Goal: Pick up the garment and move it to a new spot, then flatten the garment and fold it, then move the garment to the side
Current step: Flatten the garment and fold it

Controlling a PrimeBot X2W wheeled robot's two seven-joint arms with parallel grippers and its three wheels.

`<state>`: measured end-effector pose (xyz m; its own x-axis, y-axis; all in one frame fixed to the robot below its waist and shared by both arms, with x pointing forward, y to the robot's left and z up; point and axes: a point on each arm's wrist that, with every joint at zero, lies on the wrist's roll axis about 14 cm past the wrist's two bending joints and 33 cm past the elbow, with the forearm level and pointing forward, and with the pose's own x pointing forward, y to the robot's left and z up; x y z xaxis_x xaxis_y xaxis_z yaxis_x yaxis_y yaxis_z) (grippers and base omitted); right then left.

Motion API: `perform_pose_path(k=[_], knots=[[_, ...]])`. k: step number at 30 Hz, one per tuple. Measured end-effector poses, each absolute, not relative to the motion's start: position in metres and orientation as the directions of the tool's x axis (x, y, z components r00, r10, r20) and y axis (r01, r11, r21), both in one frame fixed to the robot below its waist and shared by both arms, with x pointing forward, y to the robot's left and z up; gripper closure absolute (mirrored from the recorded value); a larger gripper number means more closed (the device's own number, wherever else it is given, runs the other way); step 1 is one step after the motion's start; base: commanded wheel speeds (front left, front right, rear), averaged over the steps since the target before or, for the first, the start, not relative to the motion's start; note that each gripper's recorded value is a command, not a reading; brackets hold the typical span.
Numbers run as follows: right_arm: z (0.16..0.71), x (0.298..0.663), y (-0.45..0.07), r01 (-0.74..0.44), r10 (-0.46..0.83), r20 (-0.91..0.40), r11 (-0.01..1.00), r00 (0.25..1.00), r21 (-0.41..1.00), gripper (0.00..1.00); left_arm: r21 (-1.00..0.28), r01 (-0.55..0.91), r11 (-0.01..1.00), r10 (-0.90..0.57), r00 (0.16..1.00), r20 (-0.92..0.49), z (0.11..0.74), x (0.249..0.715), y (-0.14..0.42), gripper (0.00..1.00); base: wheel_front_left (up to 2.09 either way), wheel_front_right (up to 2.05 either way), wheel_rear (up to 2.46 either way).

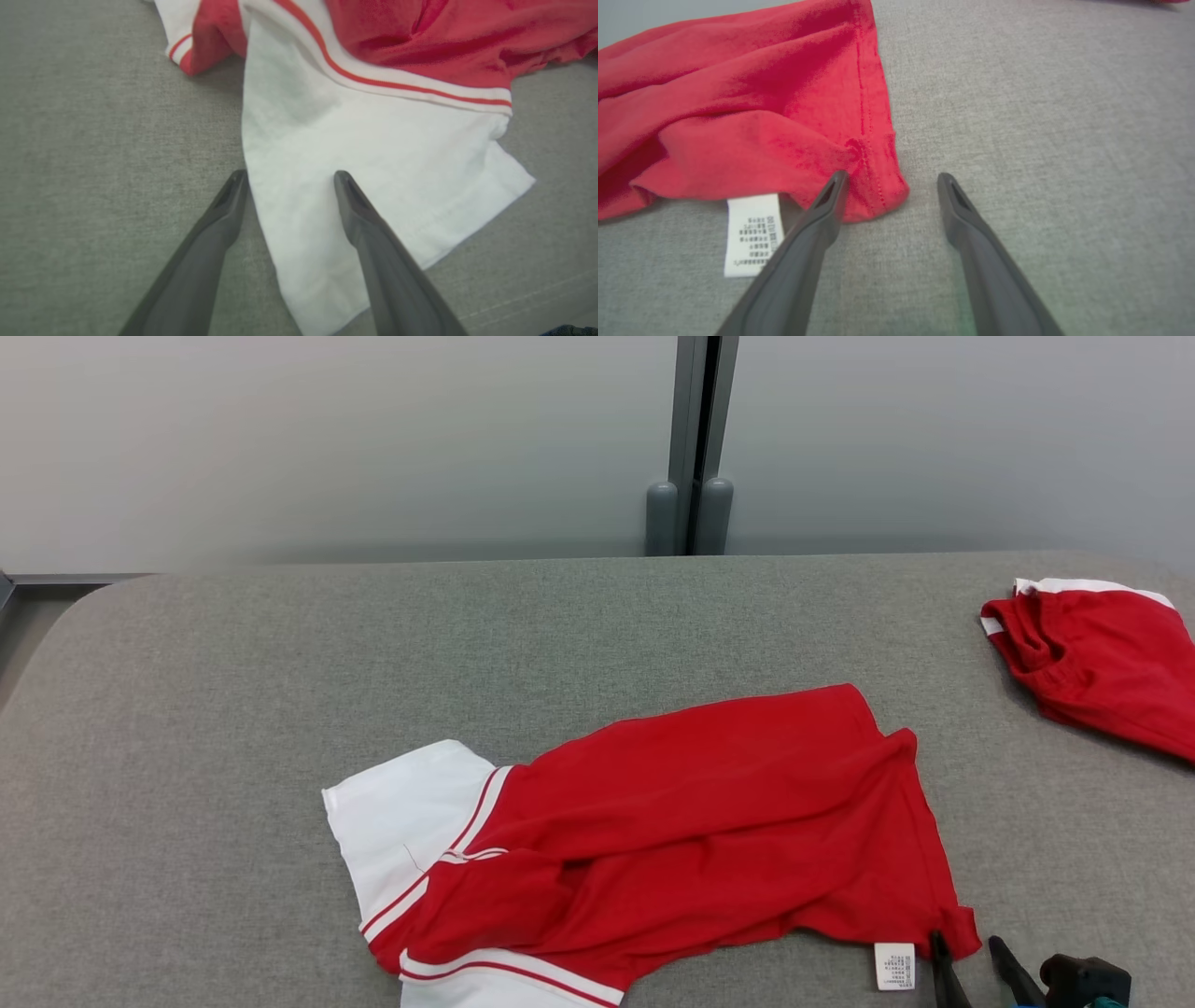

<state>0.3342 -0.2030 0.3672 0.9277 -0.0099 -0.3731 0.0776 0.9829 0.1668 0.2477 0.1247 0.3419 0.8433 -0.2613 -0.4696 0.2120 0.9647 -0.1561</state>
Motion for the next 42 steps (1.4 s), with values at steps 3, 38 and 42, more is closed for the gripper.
perform_pose_path(k=[3,38,42], knots=[[0.362,0.335,-0.200,0.077,-0.002,-0.393,0.981,0.919,0.176,0.00,-0.177,0.221,0.959,-0.280,0.832,-0.479,0.339,0.245,0.118,0.00,0.00,0.00,0.00],[0.661,0.629,-0.167,-0.211,0.140,0.314,0.956,0.939,0.205,1.00,0.130,0.356,0.925,-0.379,0.857,0.350,0.680,0.612,0.136,1.00,0.00,0.00,0.00],[0.694,0.659,-0.170,-0.205,0.113,0.349,0.950,0.930,0.238,1.00,0.147,0.320,0.936,-0.352,0.832,0.430,0.733,0.644,0.139,1.00,0.00,0.00,0.00]])
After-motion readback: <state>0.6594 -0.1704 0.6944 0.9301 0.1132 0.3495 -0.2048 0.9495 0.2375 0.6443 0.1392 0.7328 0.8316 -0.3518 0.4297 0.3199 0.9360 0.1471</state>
